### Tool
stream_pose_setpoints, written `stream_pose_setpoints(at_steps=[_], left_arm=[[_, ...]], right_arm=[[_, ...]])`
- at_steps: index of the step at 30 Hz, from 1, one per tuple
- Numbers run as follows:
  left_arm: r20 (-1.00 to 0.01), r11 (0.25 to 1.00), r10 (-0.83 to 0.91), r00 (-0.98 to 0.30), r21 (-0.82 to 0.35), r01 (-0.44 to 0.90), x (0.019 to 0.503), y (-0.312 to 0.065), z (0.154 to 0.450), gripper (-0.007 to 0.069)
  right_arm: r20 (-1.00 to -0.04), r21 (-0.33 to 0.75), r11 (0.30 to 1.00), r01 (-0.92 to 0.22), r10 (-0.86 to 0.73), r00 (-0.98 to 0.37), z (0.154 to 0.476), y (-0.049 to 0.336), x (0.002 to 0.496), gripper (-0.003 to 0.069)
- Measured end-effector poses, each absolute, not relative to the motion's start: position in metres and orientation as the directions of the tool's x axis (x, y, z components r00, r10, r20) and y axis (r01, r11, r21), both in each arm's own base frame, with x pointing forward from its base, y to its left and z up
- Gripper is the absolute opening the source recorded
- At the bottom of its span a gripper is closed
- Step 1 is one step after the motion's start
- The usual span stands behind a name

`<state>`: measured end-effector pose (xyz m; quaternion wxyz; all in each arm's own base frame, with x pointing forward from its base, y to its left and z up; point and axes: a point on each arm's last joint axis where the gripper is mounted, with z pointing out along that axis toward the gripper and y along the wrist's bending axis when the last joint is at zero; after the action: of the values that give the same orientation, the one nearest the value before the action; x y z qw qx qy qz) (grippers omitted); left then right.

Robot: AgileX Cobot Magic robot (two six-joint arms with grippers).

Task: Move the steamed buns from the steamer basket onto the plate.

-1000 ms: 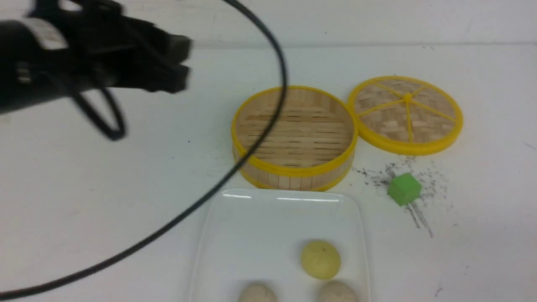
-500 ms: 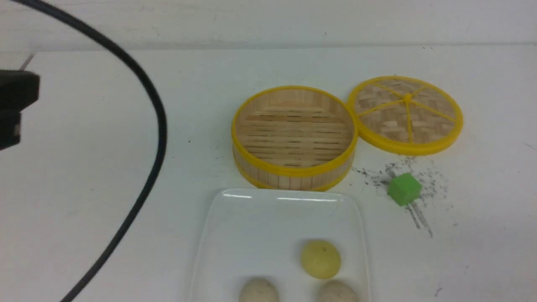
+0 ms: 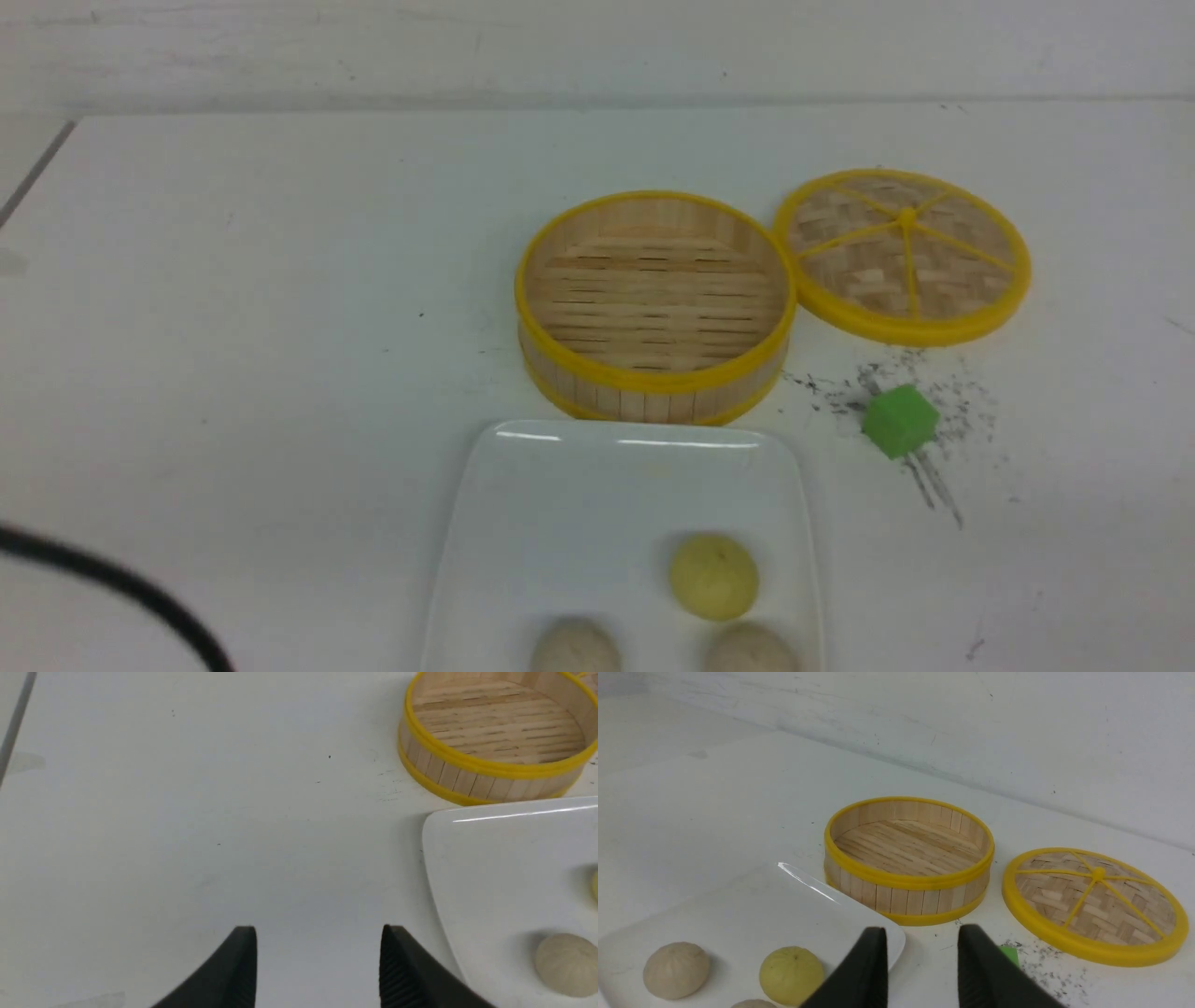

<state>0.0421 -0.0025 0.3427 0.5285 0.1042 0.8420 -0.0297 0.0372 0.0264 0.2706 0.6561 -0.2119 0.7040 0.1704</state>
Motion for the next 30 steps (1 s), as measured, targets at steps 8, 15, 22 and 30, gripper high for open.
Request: stream_pose_setpoints(at_steps=[8,15,22,30], left_arm=[[-0.974,0.968,0.155,-0.168,0.116,0.221,0.004,0.009,0.311,0.0356],[-0.963,0.966,0.173,-0.207,0.125,0.227,0.012,0.006,0.282,0.0356],[-0.959,0.967,0.184,-0.216,0.137,0.214,0.018,0.006,0.272,0.0356],[-0.959,0.966,0.196,-0.204,0.154,0.206,0.019,0.006,0.271,0.0356]], right_arm=[[-0.996,-0.038,0.852,-0.522,-0.075,-0.049,0.271,0.026,0.037,0.024],[-0.996,-0.037,0.852,-0.522,-0.074,-0.051,0.271,0.026,0.037,0.024],[-0.996,-0.037,0.852,-0.523,-0.075,-0.053,0.27,0.027,0.037,0.024],[-0.995,-0.097,0.855,-0.509,-0.099,0.024,0.274,0.026,0.038,0.024]])
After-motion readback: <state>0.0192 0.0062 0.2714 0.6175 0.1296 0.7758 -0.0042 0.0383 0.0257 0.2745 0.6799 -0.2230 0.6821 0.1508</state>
